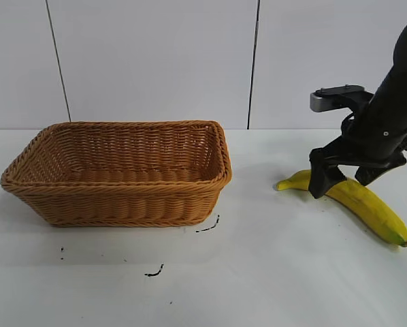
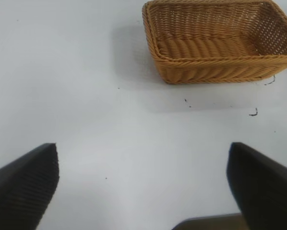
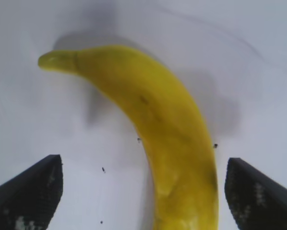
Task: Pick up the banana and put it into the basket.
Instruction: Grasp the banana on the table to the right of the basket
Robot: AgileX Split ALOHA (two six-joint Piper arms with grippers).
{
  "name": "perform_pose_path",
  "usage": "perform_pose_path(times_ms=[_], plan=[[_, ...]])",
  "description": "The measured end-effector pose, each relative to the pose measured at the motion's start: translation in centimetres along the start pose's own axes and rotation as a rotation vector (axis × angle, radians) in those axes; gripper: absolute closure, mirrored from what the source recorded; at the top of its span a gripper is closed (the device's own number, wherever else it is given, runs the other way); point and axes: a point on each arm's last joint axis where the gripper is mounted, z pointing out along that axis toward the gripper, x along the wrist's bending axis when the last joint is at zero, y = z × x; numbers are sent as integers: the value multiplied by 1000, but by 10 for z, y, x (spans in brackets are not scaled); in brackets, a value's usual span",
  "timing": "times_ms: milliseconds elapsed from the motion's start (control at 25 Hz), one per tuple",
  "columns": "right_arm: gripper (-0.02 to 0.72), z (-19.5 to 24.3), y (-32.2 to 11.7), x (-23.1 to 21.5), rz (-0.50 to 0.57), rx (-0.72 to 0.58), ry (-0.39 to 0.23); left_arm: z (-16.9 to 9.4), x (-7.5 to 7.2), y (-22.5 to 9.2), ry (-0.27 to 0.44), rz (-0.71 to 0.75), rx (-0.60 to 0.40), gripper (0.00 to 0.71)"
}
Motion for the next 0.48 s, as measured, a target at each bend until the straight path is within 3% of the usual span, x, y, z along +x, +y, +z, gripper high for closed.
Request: perform_pose_path(times_ms=[320, 400, 480], plan=[[74, 14, -6, 0, -18, 42, 3, 0, 0, 0, 0, 0, 0, 20], [119, 14, -6, 0, -18, 41, 3, 0, 0, 0, 0, 0, 0, 20], [230, 14, -7, 0, -23, 46, 2, 0, 0, 0, 0, 0, 0, 20]])
